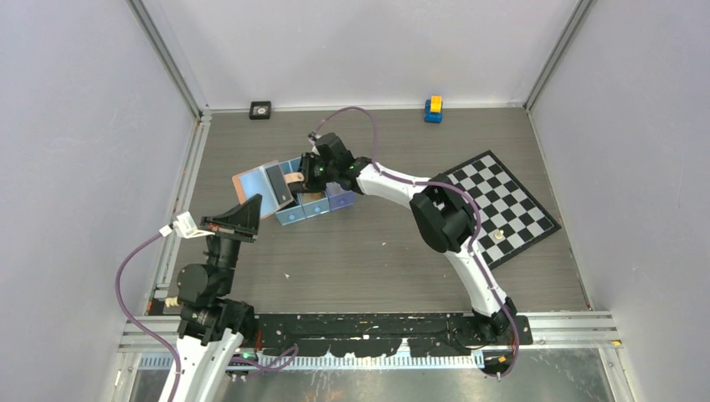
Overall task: Take the credit cards out of the card holder
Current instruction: Place the credit card in the storage box, then remove the credit card from the card holder.
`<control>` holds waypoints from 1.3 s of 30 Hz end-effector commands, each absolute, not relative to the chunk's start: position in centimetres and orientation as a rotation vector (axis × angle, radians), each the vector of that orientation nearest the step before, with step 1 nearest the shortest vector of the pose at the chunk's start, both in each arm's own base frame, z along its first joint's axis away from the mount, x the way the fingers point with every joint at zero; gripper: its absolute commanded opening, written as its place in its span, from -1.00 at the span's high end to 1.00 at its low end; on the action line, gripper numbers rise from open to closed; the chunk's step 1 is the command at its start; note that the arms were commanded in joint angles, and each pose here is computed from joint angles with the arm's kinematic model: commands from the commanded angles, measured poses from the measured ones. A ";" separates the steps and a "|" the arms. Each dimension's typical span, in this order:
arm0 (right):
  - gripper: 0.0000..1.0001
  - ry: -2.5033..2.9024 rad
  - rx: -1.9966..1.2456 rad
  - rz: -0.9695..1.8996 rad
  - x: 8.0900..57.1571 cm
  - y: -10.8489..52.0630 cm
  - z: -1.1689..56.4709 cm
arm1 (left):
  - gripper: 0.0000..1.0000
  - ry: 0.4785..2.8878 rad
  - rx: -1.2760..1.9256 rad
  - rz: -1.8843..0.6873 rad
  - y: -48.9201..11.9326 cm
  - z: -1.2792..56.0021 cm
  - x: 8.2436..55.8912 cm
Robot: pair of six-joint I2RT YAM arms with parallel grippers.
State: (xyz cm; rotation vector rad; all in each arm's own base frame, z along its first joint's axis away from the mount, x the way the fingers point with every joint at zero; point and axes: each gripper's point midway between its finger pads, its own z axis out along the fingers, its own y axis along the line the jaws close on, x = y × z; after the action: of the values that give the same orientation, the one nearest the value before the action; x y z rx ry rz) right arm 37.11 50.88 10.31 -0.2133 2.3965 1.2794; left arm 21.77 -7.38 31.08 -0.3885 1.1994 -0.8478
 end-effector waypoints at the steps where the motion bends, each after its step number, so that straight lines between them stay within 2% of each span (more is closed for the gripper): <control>1: 0.48 2.269 -0.232 1.282 37.7 50.9 14.8 | 1.00 1.131 -0.380 -0.877 -7.2 33.2 21.2; 8: 0.19 2.239 -0.290 1.164 35.9 46.6 17.3 | 1.00 1.132 -0.357 -0.921 -8.1 33.2 21.5; 12: -0.07 2.212 -0.293 1.072 34.4 42.4 18.1 | 1.00 1.141 -0.317 -0.972 -9.3 33.4 21.8; 17: -0.69 2.084 -0.203 1.023 33.2 37.0 19.5 | 1.00 1.154 -0.253 -1.065 -11.2 33.2 22.2; 18: -0.72 2.064 -0.160 1.014 33.1 36.0 19.7 | 1.00 1.155 -0.246 -1.083 -11.6 33.1 22.4; 23: -0.73 1.963 -0.091 1.053 31.9 33.1 21.0 | 1.00 1.180 -0.207 -1.146 -13.0 32.6 23.1; 27: -0.73 1.761 -0.070 1.213 30.2 32.2 23.6 | 1.00 1.204 -0.197 -1.189 -13.9 31.8 23.8; 39: -0.74 1.586 -0.144 1.592 27.4 34.5 25.2 | 1.00 1.203 -0.149 -1.348 -16.0 31.8 23.9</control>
State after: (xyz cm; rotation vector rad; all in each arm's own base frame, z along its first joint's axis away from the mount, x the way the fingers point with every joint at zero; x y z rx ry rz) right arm 28.28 33.75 22.07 -0.1102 1.7586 1.4156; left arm 25.62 -15.50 27.94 -0.2464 1.3509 -1.2559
